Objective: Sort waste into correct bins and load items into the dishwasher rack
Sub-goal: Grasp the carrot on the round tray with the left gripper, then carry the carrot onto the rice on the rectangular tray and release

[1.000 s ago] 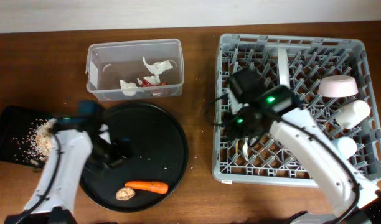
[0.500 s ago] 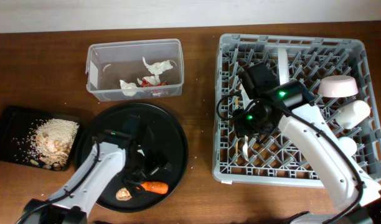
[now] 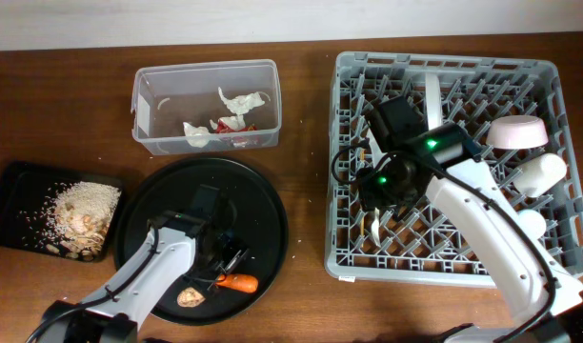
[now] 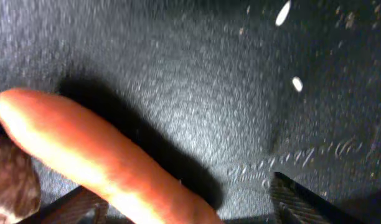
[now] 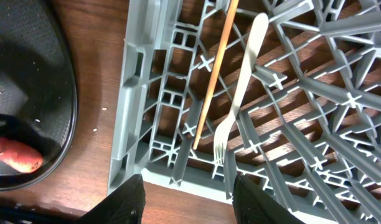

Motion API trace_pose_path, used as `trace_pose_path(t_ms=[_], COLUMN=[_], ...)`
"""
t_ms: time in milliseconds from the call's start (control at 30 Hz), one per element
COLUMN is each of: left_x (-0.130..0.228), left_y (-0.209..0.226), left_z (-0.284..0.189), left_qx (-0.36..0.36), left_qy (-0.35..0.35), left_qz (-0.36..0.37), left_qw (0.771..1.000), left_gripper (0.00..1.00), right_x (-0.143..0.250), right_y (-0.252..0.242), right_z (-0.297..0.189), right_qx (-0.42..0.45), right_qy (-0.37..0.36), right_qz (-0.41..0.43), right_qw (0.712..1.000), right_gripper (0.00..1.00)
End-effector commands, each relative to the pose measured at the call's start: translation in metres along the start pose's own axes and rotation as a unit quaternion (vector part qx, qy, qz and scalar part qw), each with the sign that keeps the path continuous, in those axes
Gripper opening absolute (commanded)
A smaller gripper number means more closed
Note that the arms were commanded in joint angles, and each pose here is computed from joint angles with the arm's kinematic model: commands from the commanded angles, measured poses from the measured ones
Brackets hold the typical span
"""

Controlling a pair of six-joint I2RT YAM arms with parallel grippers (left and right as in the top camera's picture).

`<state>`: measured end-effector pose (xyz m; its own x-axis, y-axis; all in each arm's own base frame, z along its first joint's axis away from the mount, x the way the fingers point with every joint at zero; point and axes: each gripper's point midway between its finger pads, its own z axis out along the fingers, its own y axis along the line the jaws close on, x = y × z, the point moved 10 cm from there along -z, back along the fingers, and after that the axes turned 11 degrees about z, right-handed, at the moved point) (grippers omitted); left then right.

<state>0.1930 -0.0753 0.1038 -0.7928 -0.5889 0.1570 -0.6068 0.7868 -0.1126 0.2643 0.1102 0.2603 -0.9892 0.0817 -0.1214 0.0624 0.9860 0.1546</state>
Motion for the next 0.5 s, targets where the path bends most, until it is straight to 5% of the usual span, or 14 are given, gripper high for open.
trace_pose_path(t_ms=[0,467], left_x=[0.0022,-0.0039], left_y=[0.0103,0.0121], left_z=[0.0097,0.0101], left_qx=[-0.020,-0.037], left_qy=[-0.009,-0.045], left_qz=[-0.004,0.036], left_qw=[1.000,0.998], left_gripper=[0.73,0.25], right_x=[-0.0015,-0.0015], right_y=[-0.0023,-0.0023], right_z=[-0.0031,-0.0031], right_qx=[0.005,0.005], right_qy=[-0.006,-0.007], right_qz=[0.004,0.004], right_qw=[1.000,1.000], right_gripper=[0.50,0.50])
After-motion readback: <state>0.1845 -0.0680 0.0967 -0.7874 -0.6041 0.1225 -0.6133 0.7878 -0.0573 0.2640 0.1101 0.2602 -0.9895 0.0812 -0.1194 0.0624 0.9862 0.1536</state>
